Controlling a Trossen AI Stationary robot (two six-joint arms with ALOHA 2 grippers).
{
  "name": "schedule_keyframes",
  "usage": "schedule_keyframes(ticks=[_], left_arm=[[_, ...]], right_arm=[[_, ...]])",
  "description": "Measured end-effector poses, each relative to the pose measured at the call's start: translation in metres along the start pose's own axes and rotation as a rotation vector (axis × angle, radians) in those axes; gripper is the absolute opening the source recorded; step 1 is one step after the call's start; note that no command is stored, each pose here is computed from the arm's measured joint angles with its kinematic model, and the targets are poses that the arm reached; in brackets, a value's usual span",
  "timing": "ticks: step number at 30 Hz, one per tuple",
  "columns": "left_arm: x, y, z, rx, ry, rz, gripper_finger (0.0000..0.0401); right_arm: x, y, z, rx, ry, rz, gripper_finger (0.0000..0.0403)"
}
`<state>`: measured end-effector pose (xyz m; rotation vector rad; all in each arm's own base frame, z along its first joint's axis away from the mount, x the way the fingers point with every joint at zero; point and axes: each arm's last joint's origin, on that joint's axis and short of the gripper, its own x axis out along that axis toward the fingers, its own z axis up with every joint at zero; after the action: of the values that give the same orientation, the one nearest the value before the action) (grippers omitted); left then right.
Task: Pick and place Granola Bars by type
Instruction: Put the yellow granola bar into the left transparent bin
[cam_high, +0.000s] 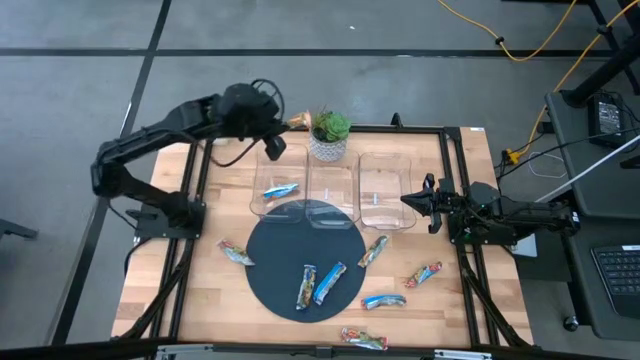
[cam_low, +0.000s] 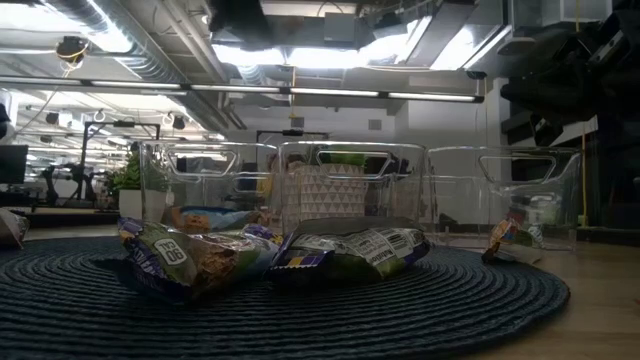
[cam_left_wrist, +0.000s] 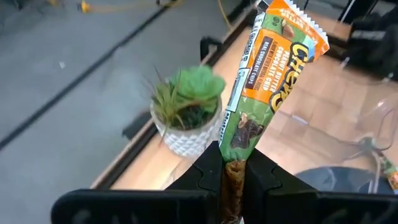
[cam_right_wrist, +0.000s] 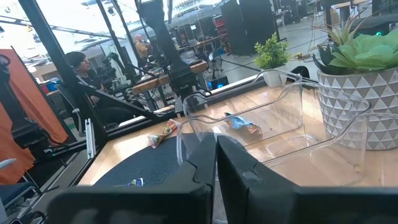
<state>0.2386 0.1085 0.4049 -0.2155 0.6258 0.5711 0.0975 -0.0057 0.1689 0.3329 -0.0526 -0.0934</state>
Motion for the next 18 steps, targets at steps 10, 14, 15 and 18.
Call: schedule_keyframes(ticks=[10,14,15,18], left_arm=[[0.059,0.011,-0.022,0.032,0.333,0.053,0.002],[0.081,0.011,-0.029,0.066,0.427,0.06,0.002],[0.086,0.011,-0.03,0.076,0.44,0.058,0.002],[0.099,0.01,-0.034,0.101,0.478,0.051,0.002]], right_arm=[[0.0,0.0,0.0,0.0,0.0,0.0,0.0019],[0.0,0.0,0.0,0.0,0.0,0.0,0.0019],[0.0,0.0,0.0,0.0,0.0,0.0,0.0019],[0.0,0.0,0.0,0.0,0.0,0.0,0.0019]])
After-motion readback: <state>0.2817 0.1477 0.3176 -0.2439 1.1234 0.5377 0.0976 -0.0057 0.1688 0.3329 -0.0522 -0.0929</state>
